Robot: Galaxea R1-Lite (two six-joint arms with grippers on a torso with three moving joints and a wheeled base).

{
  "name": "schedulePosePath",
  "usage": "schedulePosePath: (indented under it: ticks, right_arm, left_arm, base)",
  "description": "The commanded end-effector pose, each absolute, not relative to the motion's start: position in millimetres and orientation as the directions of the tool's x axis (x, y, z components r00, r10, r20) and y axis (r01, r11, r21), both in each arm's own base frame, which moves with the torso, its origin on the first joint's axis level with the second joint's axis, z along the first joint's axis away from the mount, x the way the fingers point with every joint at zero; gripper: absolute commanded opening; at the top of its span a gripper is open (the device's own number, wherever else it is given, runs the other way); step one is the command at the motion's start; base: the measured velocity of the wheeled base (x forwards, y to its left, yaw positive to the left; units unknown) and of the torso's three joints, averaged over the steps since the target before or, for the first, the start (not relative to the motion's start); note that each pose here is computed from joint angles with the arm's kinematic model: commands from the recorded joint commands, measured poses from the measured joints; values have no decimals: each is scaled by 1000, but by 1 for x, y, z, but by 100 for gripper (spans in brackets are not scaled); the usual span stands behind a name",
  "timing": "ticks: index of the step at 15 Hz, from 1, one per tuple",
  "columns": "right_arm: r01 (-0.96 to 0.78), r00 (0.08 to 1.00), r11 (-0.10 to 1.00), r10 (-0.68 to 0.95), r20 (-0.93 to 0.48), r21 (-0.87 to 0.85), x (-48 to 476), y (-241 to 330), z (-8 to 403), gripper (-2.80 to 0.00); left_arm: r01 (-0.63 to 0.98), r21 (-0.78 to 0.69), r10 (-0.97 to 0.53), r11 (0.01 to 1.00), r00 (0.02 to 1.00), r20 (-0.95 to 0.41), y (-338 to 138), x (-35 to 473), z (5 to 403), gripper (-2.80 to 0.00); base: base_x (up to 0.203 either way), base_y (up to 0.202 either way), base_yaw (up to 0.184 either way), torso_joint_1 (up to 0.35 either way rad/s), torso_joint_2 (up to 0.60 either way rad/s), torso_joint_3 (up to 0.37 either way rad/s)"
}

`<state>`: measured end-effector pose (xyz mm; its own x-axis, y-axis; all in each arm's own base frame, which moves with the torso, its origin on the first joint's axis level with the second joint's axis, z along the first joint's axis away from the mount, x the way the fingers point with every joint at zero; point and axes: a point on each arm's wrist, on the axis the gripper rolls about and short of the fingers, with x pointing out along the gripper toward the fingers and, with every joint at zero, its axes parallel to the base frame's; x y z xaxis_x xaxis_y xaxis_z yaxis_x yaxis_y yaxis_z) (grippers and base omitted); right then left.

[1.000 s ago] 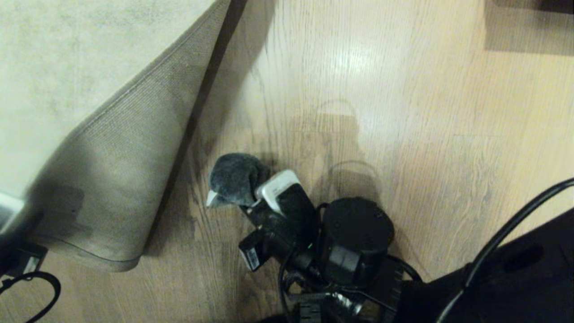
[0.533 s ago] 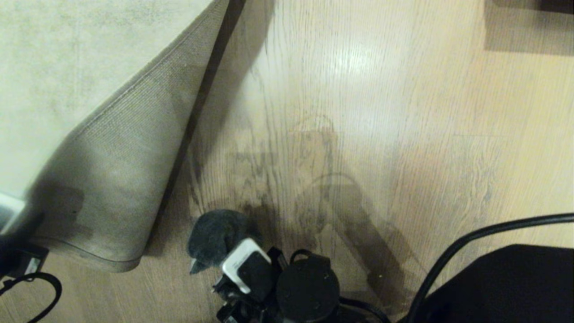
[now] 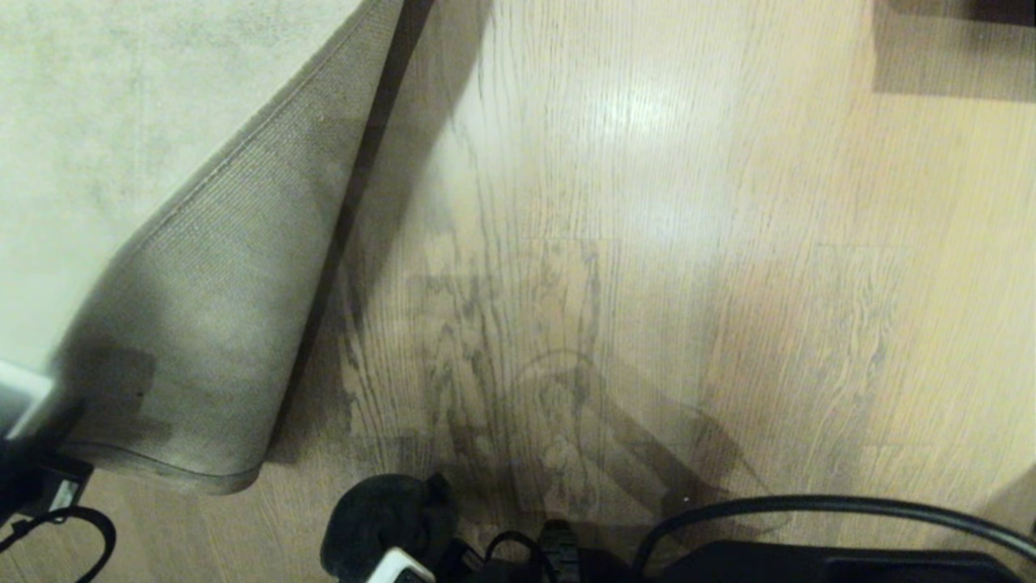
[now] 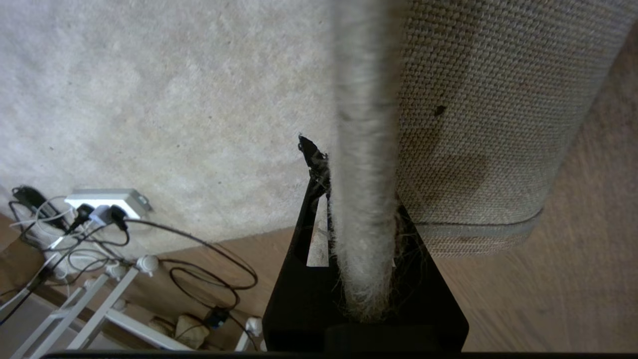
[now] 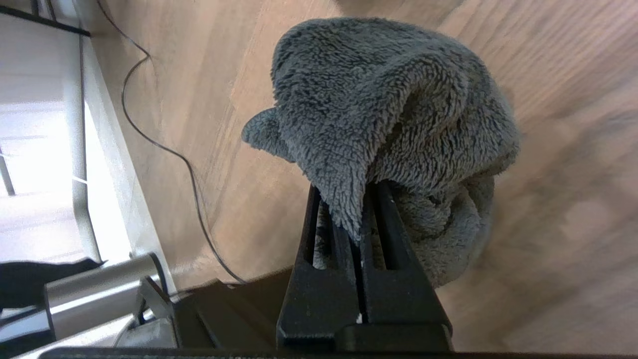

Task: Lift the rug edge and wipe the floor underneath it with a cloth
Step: Wipe the floor under the carpet with a rag

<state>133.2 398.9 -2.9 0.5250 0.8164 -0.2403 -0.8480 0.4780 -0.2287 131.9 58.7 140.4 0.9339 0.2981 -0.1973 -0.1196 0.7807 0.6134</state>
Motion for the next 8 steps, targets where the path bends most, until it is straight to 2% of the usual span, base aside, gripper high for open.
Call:
schedulePosePath:
  ticks: [1,8]
  right_arm:
    - [-846,528,484,817,-232,-225,138,412,-29,-280]
    - [-754,643,637,766,19,-162,207,436,-7,-280]
  left_arm:
    - [-114,616,297,779,933,-204,58,131,138,-280]
    - [-110,616,297,780,932,-210,58,130,137,-280]
  base:
    - [0,0,0,0,0,0]
    - [0,0,0,0,0,0]
